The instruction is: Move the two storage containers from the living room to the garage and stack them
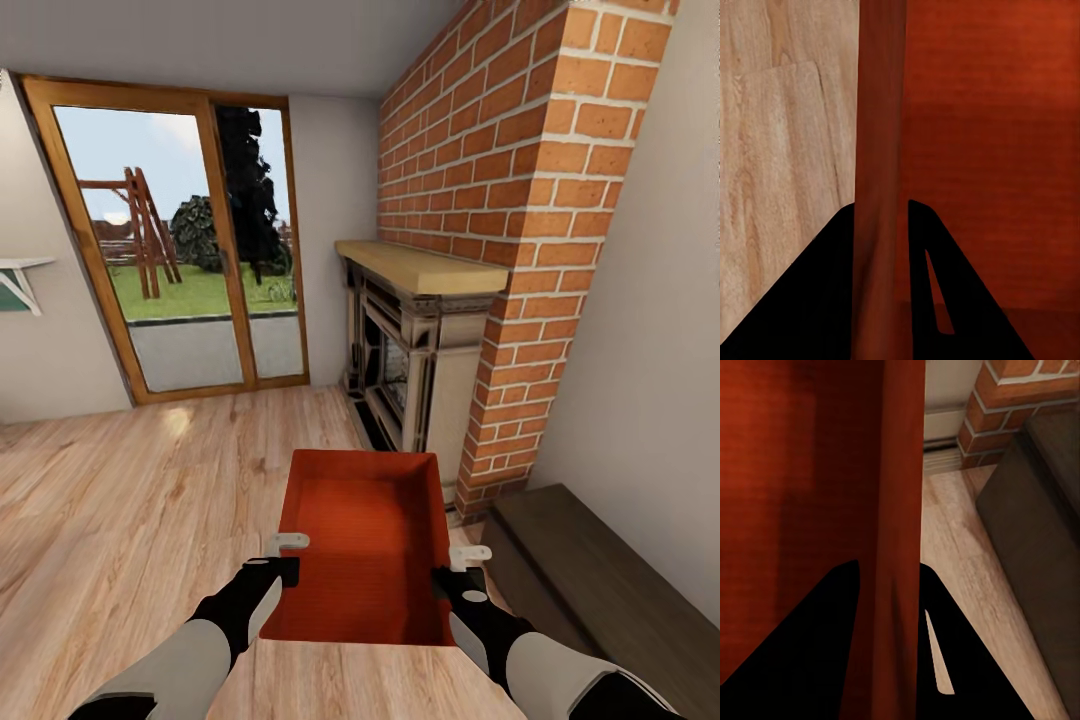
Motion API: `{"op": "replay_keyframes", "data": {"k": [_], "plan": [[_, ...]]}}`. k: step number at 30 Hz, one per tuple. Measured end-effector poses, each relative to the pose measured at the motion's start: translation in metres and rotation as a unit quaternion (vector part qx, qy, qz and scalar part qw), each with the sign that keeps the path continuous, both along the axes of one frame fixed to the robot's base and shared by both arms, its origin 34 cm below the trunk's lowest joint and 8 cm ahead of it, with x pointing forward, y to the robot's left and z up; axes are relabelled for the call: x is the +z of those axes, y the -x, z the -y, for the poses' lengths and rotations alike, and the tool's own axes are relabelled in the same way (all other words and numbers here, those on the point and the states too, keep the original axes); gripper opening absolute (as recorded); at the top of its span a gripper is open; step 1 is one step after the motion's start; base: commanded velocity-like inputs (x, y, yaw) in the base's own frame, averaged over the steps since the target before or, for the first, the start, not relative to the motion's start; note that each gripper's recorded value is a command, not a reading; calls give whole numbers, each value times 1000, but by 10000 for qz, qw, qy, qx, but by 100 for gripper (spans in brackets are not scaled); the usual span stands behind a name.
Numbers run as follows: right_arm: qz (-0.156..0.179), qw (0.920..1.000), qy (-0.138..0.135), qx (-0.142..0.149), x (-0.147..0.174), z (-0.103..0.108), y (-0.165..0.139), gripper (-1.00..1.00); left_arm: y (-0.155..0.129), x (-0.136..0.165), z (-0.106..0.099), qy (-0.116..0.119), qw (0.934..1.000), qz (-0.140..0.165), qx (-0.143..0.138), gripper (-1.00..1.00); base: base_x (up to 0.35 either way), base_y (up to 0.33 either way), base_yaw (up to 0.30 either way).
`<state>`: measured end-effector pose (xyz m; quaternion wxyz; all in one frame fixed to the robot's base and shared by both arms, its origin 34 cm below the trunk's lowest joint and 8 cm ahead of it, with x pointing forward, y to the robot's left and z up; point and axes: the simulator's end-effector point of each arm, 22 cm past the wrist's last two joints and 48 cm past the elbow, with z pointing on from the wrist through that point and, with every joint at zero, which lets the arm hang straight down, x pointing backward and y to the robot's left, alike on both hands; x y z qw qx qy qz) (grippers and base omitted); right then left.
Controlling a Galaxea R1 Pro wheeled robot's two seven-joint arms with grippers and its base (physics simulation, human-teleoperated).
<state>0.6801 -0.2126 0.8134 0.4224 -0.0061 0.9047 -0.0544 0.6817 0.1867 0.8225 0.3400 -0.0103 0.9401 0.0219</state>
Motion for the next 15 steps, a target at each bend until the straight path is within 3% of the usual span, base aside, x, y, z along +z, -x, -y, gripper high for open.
{"op": "replay_keyframes", "data": {"k": [15], "plan": [[120, 9999, 0, 0, 13, 0, -4, -100, -4, 13, 0, 1, 9999, 120, 0, -100, 0, 0, 0]]}}
